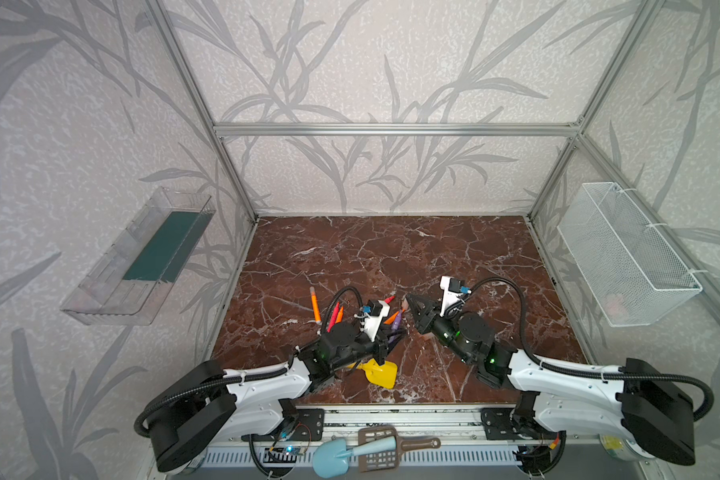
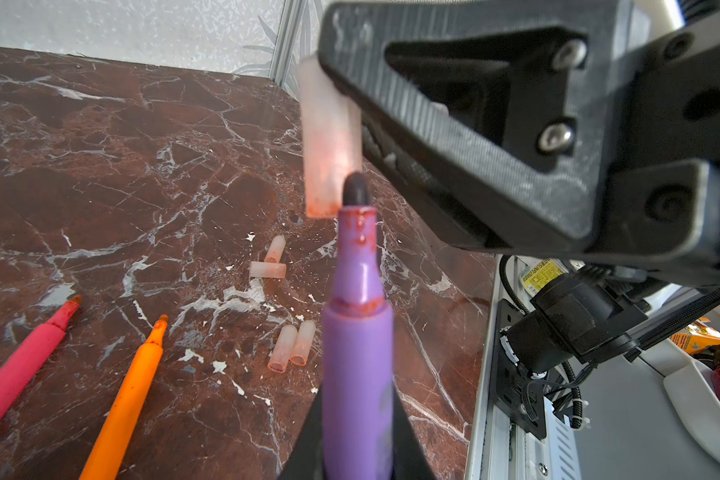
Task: Insert the pens into the pen caps
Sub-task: 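Lower the pink cap onto the purple marker tip with the right gripper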
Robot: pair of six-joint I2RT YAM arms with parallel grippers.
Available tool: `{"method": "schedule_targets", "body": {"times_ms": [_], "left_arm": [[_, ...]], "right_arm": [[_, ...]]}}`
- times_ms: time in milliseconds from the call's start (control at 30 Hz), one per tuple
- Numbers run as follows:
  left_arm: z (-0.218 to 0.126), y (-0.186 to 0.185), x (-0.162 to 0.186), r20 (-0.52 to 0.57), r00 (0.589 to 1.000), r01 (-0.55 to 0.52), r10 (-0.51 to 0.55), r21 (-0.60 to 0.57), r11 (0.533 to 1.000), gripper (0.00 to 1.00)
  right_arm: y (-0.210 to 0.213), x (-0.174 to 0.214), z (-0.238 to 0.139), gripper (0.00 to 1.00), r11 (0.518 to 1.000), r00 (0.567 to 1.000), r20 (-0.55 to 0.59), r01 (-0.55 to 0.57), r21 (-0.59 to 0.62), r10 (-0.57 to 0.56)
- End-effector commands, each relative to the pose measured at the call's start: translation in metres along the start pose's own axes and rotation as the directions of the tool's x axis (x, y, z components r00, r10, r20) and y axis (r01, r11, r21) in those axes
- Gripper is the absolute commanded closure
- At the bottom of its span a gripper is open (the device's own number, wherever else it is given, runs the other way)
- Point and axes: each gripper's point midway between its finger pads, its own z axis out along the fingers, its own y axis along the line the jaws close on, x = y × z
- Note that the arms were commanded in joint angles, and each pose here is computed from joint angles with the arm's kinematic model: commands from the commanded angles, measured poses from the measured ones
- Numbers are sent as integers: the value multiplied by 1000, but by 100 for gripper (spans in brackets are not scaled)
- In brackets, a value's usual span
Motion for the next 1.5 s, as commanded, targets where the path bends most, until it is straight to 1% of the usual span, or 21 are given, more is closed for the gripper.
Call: {"method": "schedule_targets", "body": {"times_ms": [0,100,233,433,667,900,933,1067,1233,1333,1467], "left_arm": [[0,-6,-13,39,999,-19,19,11,1000,100],[-1,-6,-13,41,999,-20,19,14,1000,100],[-2,-7,-13,38,999,-20,19,14,1000,100],[-3,-6,-13,42,999,-24,24,7,1000,100],[-4,-6,-14,43,999,-27,27,4,1000,100],[-5,-6,-14,47,999,-28,28,1,1000,100],[-5,-5,-14,46,999,-28,28,0,1000,100],[-5,-4,-12,43,999,-27,27,-4,1000,100],[-6,-5,-13,47,999,-26,26,1,1000,100],[-9,-6,-14,56,998,-28,28,-1,1000,100],[-14,-6,-16,64,998,-30,30,-2,1000,100]], "right_arm": [[13,-11,-6,100,998,998,43,-38,-50,40],[16,-16,-7,100,998,998,57,-32,-54,35],[24,-29,-7,100,999,997,80,2,-43,1],[34,-37,-4,100,998,996,94,6,-55,-1],[27,-23,2,100,998,998,60,-24,-53,27],[25,-14,2,100,995,997,39,-67,-77,70],[33,-4,-1,100,992,997,13,-73,-99,75],[35,4,-2,100,991,997,-5,-83,-109,83],[36,7,-3,100,991,996,-19,-83,-107,81],[33,16,-5,100,991,996,-46,-81,-103,77],[34,26,-10,100,992,995,-100,-39,-116,28]]}}
